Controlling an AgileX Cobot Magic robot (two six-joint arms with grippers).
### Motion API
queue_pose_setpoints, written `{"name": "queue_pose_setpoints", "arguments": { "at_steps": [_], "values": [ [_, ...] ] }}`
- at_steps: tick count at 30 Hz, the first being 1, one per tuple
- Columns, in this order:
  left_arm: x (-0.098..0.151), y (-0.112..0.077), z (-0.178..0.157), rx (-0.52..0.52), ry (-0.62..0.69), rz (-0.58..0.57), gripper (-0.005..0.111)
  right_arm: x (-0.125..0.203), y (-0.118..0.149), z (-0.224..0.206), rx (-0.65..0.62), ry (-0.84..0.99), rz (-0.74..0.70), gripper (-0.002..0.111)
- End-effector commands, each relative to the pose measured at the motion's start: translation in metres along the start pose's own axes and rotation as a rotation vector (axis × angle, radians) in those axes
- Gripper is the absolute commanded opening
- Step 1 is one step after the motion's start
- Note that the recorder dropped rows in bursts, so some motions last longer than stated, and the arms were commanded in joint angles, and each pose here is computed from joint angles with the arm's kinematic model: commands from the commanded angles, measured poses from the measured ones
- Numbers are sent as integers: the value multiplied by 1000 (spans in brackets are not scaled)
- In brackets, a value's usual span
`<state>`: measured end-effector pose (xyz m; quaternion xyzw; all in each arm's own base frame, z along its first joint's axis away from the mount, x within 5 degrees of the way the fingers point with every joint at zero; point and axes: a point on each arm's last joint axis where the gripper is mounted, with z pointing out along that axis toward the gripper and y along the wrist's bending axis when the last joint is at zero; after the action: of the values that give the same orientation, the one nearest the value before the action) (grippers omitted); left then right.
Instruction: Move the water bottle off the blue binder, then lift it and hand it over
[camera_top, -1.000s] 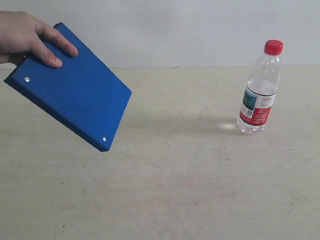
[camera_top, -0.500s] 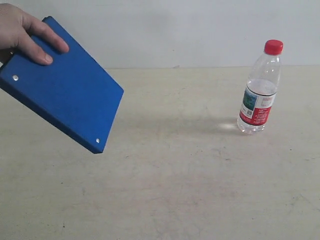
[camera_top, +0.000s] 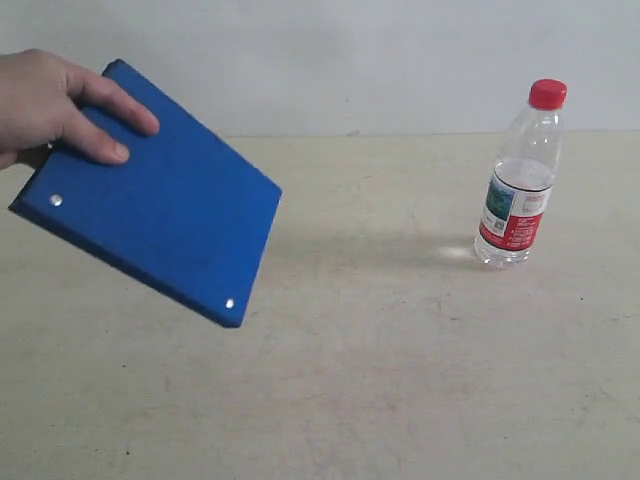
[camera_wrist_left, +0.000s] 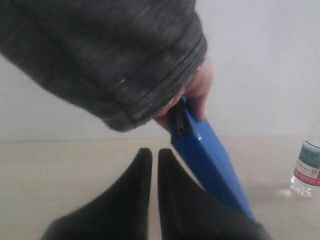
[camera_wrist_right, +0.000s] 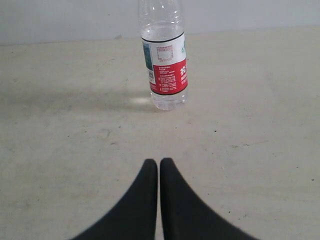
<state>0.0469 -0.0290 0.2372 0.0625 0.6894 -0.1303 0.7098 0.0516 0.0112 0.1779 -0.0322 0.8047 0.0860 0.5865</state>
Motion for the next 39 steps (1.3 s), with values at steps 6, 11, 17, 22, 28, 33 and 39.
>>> {"name": "queue_pose_setpoints", "arguments": {
  "at_steps": [6, 11, 17, 22, 28, 33, 39],
  "values": [
    [1, -1, 0, 10, 2, -15, 4, -1, -1, 0, 8, -6, -1, 0],
    [1, -1, 0, 10, 2, -15, 4, -1, 0, 0, 6, -6, 3, 0],
    [1, -1, 0, 10, 2, -15, 4, -1, 0, 0, -3, -6, 26, 0],
    [1, -1, 0, 10, 2, -15, 4, -7, -2, -1, 25, -73, -25, 0],
    [1, -1, 0, 10, 2, -15, 4, -7, -8, -1, 94, -71, -89, 0],
    [1, -1, 0, 10, 2, -15, 4, -6, 0, -1, 2, -63, -153, 0],
    [1, -1, 0, 10, 2, -13, 4, -7, -1, -1, 14, -69, -189, 0]
  ]
}}
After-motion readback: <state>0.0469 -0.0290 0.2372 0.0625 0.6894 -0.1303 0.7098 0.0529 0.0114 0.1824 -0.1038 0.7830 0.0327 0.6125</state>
